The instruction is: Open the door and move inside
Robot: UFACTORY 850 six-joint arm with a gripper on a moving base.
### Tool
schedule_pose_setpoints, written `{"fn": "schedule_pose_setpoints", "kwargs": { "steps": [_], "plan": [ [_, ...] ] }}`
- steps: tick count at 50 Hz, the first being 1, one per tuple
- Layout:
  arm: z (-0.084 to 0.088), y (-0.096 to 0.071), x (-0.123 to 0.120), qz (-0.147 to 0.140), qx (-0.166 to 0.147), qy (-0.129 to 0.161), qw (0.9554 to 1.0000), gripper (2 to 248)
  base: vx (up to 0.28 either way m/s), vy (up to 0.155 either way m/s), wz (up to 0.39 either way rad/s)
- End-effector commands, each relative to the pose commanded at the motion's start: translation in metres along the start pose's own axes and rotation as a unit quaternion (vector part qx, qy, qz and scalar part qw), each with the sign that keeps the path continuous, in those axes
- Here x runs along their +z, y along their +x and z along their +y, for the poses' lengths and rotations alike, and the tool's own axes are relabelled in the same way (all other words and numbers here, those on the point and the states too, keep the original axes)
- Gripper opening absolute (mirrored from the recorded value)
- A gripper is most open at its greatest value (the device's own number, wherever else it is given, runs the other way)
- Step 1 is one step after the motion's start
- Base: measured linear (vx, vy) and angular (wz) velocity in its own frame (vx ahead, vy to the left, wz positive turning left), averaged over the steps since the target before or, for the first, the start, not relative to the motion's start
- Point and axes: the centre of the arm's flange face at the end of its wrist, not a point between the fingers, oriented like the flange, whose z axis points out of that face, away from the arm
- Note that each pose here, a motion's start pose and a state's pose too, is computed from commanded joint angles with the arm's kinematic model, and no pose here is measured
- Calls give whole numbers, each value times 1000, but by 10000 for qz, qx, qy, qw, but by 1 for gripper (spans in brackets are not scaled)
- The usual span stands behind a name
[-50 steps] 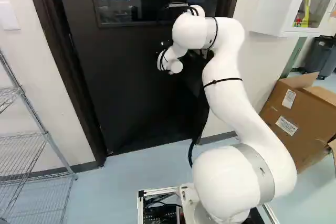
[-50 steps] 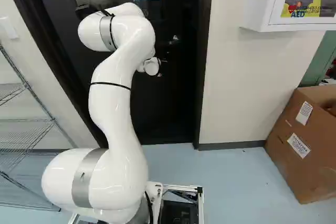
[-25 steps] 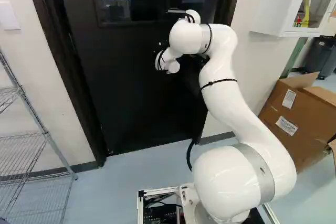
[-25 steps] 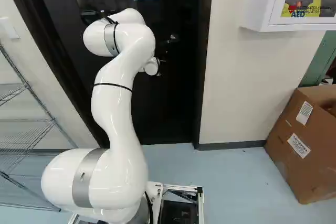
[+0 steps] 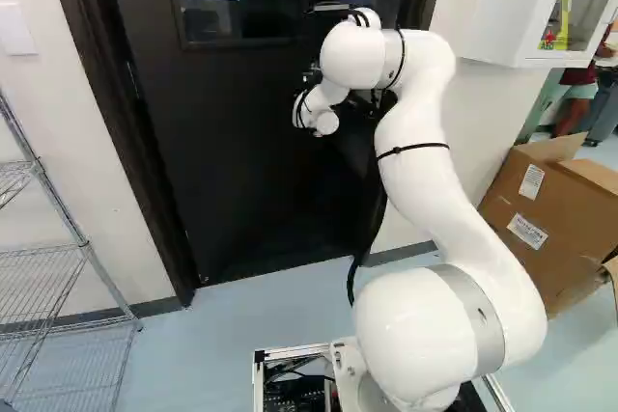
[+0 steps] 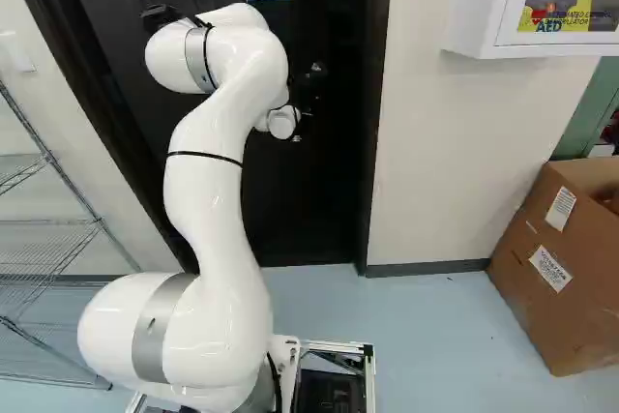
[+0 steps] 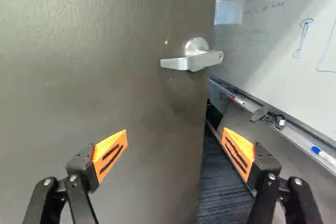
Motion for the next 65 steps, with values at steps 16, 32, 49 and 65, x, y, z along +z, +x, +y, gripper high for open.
{"fn": "schedule_pose_setpoints", "kwargs": {
  "steps": [16,32,49,65],
  "plan": [
    [12,6,-31,-155,48,-141,9998,247,0,0,0],
    [13,11,-64,-300,41,-149,9994,247,0,0,0],
    [14,15,-98,-463,34,-151,9988,247,0,0,0],
    [15,17,-131,-648,29,-152,9978,247,0,0,0]
  ]
}}
